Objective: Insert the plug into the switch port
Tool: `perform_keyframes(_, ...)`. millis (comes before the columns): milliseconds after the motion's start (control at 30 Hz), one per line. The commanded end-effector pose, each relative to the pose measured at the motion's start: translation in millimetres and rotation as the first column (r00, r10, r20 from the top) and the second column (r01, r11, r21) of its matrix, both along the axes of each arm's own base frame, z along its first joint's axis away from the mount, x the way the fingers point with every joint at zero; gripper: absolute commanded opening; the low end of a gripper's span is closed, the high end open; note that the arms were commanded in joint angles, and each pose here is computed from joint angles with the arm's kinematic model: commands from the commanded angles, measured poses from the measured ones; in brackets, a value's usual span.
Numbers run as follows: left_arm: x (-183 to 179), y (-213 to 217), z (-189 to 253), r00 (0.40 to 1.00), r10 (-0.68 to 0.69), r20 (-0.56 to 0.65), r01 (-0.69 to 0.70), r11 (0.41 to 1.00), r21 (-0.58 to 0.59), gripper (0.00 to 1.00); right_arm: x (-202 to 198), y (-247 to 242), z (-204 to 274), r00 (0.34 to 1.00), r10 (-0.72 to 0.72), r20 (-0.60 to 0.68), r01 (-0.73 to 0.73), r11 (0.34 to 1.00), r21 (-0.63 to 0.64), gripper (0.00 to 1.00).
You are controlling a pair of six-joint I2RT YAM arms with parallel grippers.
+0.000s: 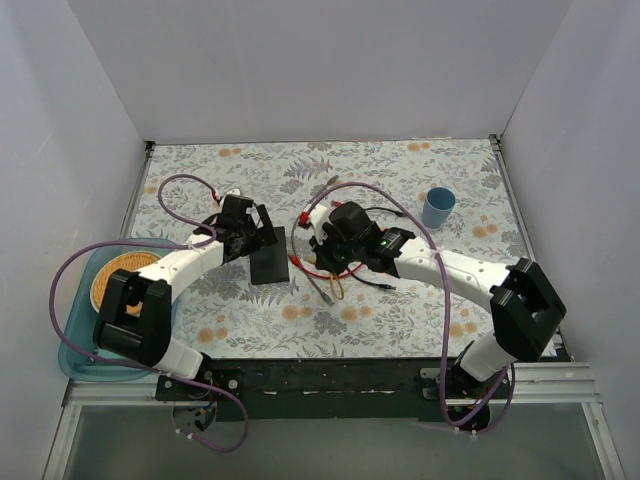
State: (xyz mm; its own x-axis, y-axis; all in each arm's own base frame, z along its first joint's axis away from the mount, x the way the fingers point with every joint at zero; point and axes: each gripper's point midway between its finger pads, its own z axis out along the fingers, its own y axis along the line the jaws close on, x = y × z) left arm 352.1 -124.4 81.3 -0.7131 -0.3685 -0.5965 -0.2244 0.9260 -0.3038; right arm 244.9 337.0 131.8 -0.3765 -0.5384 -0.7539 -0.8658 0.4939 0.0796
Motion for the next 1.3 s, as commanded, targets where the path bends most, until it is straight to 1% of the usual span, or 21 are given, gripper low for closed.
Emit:
perform_keyframes(0,0,-1,8,0.999,0.015,0.036,-0.014,1.0,-0.026,0.98,-21,17,-15,0.998,0.064,0.021,-0.063,0.997,-0.038,0.01)
perform_keyframes(133,3,-2,-3,1.0,0.005,0.014,-0.005,1.0,-0.015,0.98,-39,23,-48,0.991,0.125,-0.045,-0.128,0.989,-0.075,0.01)
perform_keyframes(233,7,-4,-8,1.0,-0.005,0.011,0.005,1.0,-0.009,0.98,-44,23,-65,0.988,0.146,-0.059,-0.151,0.982,-0.11,0.01)
perform_keyframes(300,10,-6,-10,1.0,-0.014,0.013,0.014,1.0,-0.008,0.98,-46,18,-84,0.989,0.132,-0.072,-0.142,0.977,-0.159,0.01)
perform_keyframes(500,15,-1,-26,1.0,0.005,-0.023,-0.004,0.999,0.035,0.98,-34,10,-122,0.996,0.051,-0.071,-0.067,0.967,-0.245,0.01)
perform_keyframes(533,14,0,-28,1.0,0.009,-0.029,-0.008,0.999,0.04,0.98,-25,6,-125,0.999,0.01,-0.043,-0.022,0.962,-0.272,0.01)
perform_keyframes(700,11,5,-29,0.999,0.027,-0.023,-0.026,0.998,0.053,0.98,-2,10,-137,0.997,-0.075,0.008,0.074,0.942,-0.328,0.01)
perform_keyframes(833,10,5,-29,1.0,0.024,-0.013,-0.023,0.999,0.049,0.98,6,22,-138,0.997,-0.078,0.013,0.079,0.947,-0.312,0.01)
perform_keyframes(933,11,4,-32,1.0,0.003,-0.019,-0.002,0.998,0.055,0.98,3,27,-135,0.999,-0.05,0.004,0.049,0.956,-0.289,0.01)
perform_keyframes(1033,13,0,-37,0.999,-0.034,-0.033,0.036,0.997,0.063,0.98,-1,33,-124,1.0,-0.021,0.012,0.024,0.971,-0.238,0.01)
perform_keyframes(1167,13,-8,-41,0.997,-0.07,-0.04,0.071,0.997,0.035,0.98,-11,41,-110,0.999,0.033,0.01,-0.031,0.984,-0.178,0.01)
perform_keyframes(1267,12,-12,-38,0.996,-0.084,-0.022,0.084,0.996,0.008,0.98,-18,52,-107,0.997,0.071,0.003,-0.069,0.983,-0.169,0.01)
